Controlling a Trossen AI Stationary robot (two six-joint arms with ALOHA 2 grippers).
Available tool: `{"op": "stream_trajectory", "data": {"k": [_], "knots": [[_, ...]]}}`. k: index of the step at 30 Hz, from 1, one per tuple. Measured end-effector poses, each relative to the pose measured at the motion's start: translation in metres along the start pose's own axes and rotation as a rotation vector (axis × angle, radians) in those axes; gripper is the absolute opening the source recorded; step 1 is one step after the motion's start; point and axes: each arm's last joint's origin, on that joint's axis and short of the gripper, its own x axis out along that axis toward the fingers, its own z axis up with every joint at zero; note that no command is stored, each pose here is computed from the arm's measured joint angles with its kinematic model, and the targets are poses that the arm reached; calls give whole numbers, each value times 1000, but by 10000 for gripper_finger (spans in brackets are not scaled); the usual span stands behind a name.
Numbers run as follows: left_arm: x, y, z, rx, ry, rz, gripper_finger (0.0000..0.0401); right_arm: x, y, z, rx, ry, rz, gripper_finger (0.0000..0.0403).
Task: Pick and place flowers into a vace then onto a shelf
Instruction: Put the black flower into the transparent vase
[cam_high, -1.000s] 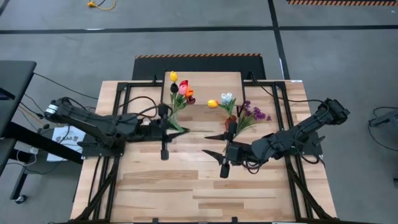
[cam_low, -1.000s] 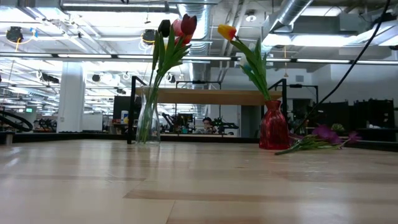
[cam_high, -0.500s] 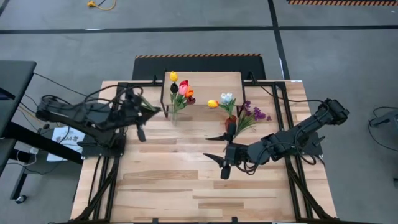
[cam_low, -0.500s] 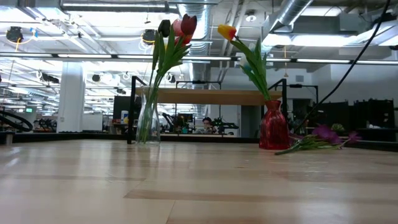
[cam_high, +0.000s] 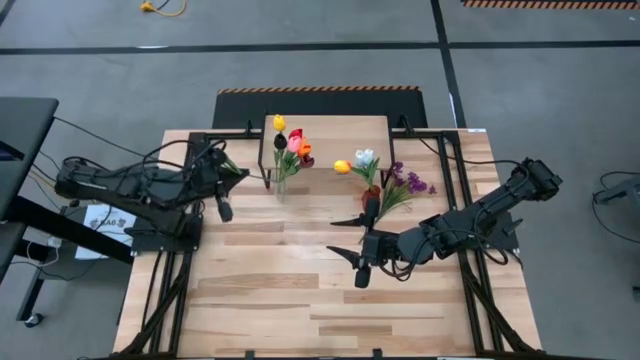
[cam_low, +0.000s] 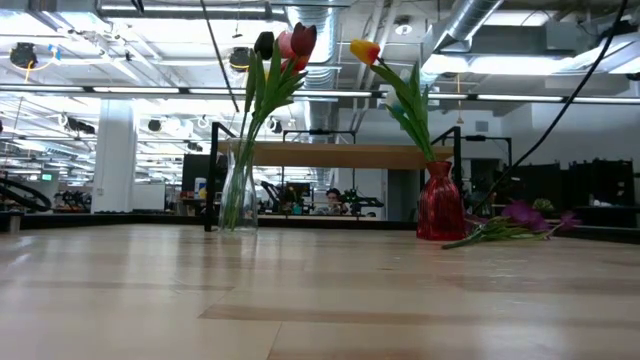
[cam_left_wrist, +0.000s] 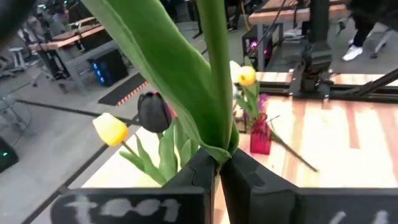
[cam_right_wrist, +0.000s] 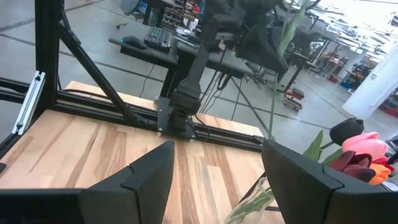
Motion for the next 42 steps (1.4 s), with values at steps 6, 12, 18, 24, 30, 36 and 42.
{"op": "stream_trajectory", "data": {"k": [6,12,18,24,30,36,42], "knots": [[9,6,-7,-3,31,47,0,0,0,0,9,0,0,233],[16,15,-6,-27,35,33,0,0,0,0,14,3,1,233],[27,19,-8,-31,69,33,0,0,0,-1,9,9,2,233],[43,21,-12,-24,122,42,0,0,0,-1,9,11,3,233],[53,25,-14,-29,145,39,0,0,0,-1,23,12,3,233],[54,29,-14,-2,148,35,7,0,1,-2,18,19,5,233],[56,32,-15,-25,154,-35,41,0,1,-2,18,19,4,233]]}}
